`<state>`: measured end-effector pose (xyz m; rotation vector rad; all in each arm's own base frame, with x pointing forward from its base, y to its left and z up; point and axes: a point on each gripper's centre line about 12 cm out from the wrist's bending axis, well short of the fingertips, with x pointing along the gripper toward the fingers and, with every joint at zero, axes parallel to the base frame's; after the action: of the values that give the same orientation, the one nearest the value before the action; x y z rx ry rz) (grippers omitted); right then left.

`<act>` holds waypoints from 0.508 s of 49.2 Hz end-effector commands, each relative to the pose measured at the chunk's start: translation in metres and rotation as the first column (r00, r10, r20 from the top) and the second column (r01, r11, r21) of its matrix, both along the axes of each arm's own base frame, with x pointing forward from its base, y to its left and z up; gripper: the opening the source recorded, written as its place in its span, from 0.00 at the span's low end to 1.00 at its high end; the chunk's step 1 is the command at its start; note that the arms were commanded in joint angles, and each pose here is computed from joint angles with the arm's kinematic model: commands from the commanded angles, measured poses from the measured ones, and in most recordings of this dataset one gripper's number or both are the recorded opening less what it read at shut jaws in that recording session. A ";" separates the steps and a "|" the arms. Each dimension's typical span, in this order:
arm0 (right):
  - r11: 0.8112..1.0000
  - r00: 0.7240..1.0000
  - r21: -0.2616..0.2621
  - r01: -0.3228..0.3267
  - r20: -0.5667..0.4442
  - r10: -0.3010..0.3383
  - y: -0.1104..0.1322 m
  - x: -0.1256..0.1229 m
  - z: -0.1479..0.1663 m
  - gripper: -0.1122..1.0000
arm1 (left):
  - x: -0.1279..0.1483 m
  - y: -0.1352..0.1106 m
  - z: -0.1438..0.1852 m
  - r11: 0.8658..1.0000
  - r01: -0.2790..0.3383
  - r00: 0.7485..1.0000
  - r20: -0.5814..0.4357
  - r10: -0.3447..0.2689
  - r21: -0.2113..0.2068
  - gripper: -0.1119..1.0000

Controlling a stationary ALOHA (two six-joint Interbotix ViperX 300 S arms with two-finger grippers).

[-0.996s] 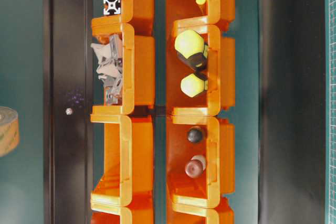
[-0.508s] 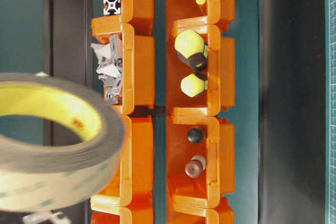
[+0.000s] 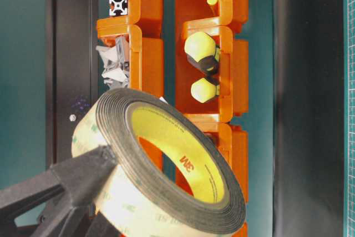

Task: Pick foam from container rack with left arm.
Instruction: 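Lift the tape roll out of the bin and carry it over the mat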

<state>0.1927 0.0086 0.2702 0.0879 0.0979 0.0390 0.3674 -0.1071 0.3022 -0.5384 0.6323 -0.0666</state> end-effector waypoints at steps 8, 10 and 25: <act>1.000 0.999 0.006 0.003 0.033 -0.003 0.000 0.003 0.010 0.10 | 0.002 -0.002 0.015 1.000 0.003 0.999 0.033 -0.002 -0.008 0.33; 1.000 0.999 0.006 0.004 0.035 -0.004 -0.001 0.003 0.011 0.10 | 0.002 -0.002 0.015 1.000 0.003 0.999 0.033 -0.002 -0.008 0.33; 1.000 0.999 0.006 0.004 0.035 -0.004 -0.001 0.002 0.011 0.10 | 0.002 -0.002 0.014 1.000 0.004 1.000 0.031 -0.004 -0.005 0.33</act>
<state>0.1927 0.0083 0.2702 0.0880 0.0979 0.0374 0.3681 -0.1072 0.2998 -0.5382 0.6468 -0.0602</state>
